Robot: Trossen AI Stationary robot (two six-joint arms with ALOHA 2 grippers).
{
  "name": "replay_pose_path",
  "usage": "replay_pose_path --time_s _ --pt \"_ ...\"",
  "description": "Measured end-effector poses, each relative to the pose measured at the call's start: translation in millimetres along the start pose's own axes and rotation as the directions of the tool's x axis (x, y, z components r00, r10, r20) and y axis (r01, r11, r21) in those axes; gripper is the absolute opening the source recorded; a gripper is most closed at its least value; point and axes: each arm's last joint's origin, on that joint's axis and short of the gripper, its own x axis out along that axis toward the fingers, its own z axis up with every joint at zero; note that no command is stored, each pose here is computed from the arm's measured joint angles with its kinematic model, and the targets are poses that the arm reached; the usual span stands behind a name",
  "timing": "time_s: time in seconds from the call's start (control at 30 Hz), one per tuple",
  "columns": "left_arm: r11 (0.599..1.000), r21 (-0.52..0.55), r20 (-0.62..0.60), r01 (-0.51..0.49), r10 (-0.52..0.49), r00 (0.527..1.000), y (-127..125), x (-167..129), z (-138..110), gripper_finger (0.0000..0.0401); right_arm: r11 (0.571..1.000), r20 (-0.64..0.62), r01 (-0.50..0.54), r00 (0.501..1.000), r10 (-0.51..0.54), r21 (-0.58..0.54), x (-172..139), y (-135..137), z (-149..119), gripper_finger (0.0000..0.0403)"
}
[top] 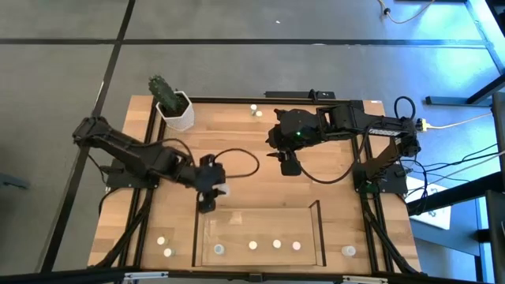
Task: Pick and place medicine bottles onto shelf by color
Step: Put the top white pill bottle on the shelf
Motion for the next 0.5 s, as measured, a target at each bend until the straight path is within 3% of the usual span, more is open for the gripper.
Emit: replay_pose_path --time_s 0.3,0.5 --pt "0.997 -0.071 0.058 -0.017 0.021 0.998 -33.7 -9.6 -18.7 0.0129 1.0 0.0 0.0 1.0 0.0 0.001 0.0 0.0 0.0 0.0196" --pt "0.997 -0.067 0.079 -0.024 0.029 0.996 -41.8 -13.1 -24.3 0.0129 1.0 0.001 -0.001 1.0 0.001 0.007 0.0 -0.1 0.0 0.0196"
